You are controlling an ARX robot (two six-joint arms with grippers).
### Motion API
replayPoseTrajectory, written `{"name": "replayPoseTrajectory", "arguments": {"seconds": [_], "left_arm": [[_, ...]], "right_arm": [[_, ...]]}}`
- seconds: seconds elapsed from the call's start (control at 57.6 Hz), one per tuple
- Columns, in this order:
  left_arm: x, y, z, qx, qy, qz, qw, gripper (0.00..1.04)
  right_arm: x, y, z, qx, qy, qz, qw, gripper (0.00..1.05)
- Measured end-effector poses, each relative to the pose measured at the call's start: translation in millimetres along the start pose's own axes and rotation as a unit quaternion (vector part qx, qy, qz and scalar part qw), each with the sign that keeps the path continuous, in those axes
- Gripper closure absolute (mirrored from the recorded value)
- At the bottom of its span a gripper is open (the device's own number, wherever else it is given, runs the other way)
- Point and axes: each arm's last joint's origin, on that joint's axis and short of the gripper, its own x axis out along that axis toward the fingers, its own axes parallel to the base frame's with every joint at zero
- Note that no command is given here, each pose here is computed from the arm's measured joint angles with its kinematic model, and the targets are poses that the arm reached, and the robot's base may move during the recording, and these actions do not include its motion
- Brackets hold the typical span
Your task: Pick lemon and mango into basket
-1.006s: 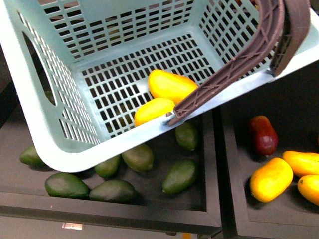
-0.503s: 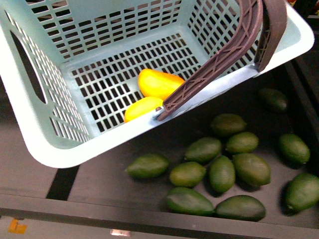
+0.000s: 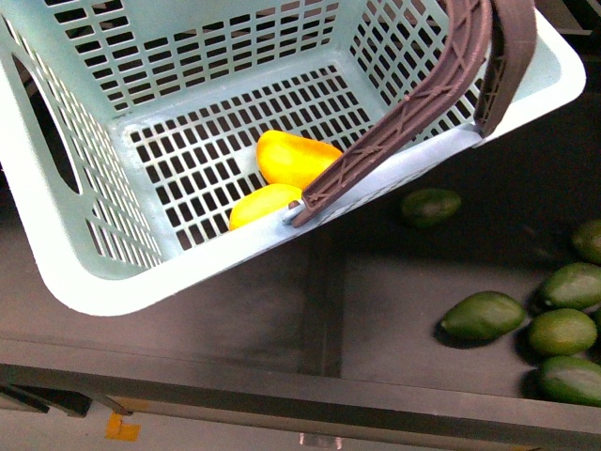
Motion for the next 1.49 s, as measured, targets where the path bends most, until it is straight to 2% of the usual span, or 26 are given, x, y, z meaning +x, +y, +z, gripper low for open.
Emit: {"name": "replayPoseTrajectory", "arguments": {"seconds": [0.26, 0.312, 0.33, 0.382, 0.399, 0.434, 0.468, 0.503, 0.642, 0.729, 0.798, 0.971, 1.145, 1.492], "left_arm": [[0, 0, 0, 0.004, -0.008, 0.009, 1.000, 0.86], [6, -4, -2, -0.011, -0.045, 0.100, 0.994, 0.86], [10, -5, -1, -0.025, -0.088, 0.150, 0.985, 0.86], [21, -6, 4, -0.043, -0.161, 0.227, 0.959, 0.86], [24, -6, 5, -0.043, -0.168, 0.235, 0.957, 0.86], [36, -4, 14, -0.057, -0.238, 0.266, 0.932, 0.86], [45, -1, 22, -0.066, -0.271, 0.275, 0.920, 0.86], [57, 5, 34, -0.076, -0.294, 0.278, 0.911, 0.86], [88, 33, 73, -0.115, -0.322, 0.285, 0.895, 0.86], [112, 61, 103, -0.180, -0.334, 0.272, 0.884, 0.86], [133, 78, 114, -0.230, -0.342, 0.248, 0.877, 0.86], [175, 97, 115, -0.274, -0.332, 0.211, 0.877, 0.86], [211, 114, 105, -0.254, -0.298, 0.240, 0.888, 0.86], [216, 110, 103, -0.244, -0.303, 0.250, 0.886, 0.86]], "right_arm": [[0, 0, 0, 0.000, 0.000, -0.001, 1.000, 0.09], [0, 0, 0, 0.000, 0.000, -0.003, 1.000, 0.09], [0, 0, 0, 0.000, 0.000, -0.003, 1.000, 0.09], [0, 0, 0, 0.000, 0.000, -0.001, 1.000, 0.09], [0, 0, 0, 0.000, 0.000, -0.001, 1.000, 0.09], [0, 0, 0, 0.000, 0.000, -0.002, 1.000, 0.09], [0, 0, 0, 0.000, 0.000, -0.003, 1.000, 0.09], [0, 0, 0, 0.000, 0.000, -0.003, 1.000, 0.09], [0, 0, 0, 0.000, 0.000, -0.003, 1.000, 0.09], [0, 0, 0, 0.000, 0.000, -0.003, 1.000, 0.09], [0, 0, 0, 0.000, 0.000, -0.003, 1.000, 0.09], [0, 0, 0, 0.000, 0.000, -0.003, 1.000, 0.09], [0, 0, 0, 0.000, 0.000, -0.003, 1.000, 0.09], [0, 0, 0, 0.000, 0.000, -0.003, 1.000, 0.09]]}}
